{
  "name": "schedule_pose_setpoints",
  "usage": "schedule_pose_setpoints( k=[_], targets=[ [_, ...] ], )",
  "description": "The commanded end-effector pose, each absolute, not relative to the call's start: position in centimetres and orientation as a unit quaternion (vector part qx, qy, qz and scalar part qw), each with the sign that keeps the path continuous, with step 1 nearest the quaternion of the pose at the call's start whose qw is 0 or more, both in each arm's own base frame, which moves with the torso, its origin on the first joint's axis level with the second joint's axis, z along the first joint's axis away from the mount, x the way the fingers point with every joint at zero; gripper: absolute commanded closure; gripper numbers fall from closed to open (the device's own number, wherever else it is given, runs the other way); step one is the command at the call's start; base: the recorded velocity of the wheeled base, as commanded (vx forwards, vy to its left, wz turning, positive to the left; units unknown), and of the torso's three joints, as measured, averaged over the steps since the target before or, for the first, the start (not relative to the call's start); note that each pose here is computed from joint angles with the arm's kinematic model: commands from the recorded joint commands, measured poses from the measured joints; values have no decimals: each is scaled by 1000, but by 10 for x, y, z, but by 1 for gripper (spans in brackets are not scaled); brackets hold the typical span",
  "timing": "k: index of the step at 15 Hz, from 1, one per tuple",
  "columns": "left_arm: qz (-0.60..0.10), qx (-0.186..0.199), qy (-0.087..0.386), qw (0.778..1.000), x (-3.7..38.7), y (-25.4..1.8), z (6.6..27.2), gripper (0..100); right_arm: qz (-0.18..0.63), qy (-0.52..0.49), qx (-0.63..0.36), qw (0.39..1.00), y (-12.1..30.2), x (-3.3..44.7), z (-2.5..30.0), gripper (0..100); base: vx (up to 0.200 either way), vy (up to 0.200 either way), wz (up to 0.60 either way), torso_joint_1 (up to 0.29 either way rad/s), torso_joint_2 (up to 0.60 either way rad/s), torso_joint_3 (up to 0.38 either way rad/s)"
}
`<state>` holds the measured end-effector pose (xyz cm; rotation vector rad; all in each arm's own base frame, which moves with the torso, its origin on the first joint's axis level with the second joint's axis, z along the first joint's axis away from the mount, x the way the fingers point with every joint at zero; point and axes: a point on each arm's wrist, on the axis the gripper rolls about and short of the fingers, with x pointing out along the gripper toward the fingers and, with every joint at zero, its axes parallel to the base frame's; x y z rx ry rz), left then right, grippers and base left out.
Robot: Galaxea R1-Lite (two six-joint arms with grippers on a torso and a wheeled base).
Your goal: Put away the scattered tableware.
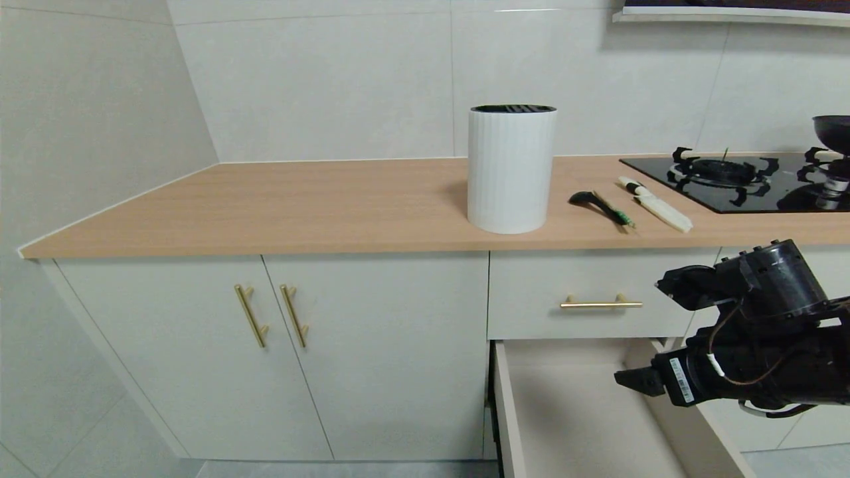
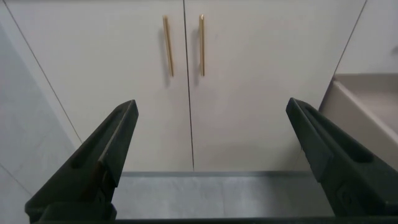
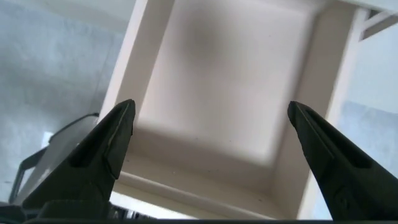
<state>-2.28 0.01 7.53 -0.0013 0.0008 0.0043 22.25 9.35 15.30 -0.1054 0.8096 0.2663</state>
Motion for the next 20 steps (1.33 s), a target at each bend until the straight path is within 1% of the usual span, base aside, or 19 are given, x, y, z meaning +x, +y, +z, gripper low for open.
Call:
schedule_pose_setpoints(
  k=[1, 5, 7, 8, 9, 10, 11, 14, 15, 16, 17, 18, 20],
  targets=[
    [2, -1, 1, 1000, -23, 0, 75, 0, 129, 392, -51, 910, 94, 223, 153, 0, 0, 0, 0, 168, -471, -300],
    [2, -1, 1, 1000, -23, 0, 75, 0, 128, 391, -50, 910, 93, 223, 153, 0, 0, 0, 0, 181, -477, -294],
    [2, -1, 1, 1000, -23, 0, 75, 0, 129, 364, -43, 922, 93, 226, 159, 0, 0, 0, 0, 117, -285, -178],
    [2, -1, 1, 1000, -23, 0, 75, 0, 128, 338, -38, 932, 93, 231, 167, 0, 0, 0, 0, 56, -119, -71],
    [2, -1, 1, 1000, -23, 0, 75, 0, 128, 298, -29, 946, 96, 241, 182, 0, 0, 0, 0, 27, -56, -41],
    [2, -1, 1, 1000, -23, 0, 75, 0, 120, 282, -26, 952, 98, 251, 191, 0, 0, 0, 0, 0, 0, 0],
    [2, -1, 1, 1000, -23, 0, 75, 0, 101, 260, -21, 960, 99, 270, 208, 0, 0, 0, 0, 0, 0, 0],
    [2, -1, 1, 1000, -23, 0, 75, 0, 45, 241, -16, 969, 104, 318, 240, 0, 0, 0, 0, 0, 0, 0],
    [2, -1, 1, 1000, -23, 0, 75, 0, 37, 241, -6, 970, 106, 323, 242, 0, 0, 0, 0, 0, 0, 0],
    [2, -1, 1, 1000, -23, 0, 75, 0, 29, 253, 17, 967, 108, 331, 234, 0, 0, 0, 0, 0, 0, 0],
    [2, -1, 1, 1000, -23, 0, 75, 0, 15, 264, 15, 964, 104, 341, 224, 0, 0, 0, 0, 0, 0, 0],
    [2, -1, 1, 1000, -23, 0, 75, 0, 11, 262, 17, 965, 101, 345, 224, 0, 0, 0, 0, 0, 0, 0],
    [2, -1, 1, 1000, -23, 0, 75, 0, -16, 268, 30, 963, 85, 377, 209, 0, 0, 0, 0, 0, 0, 0]
  ],
)
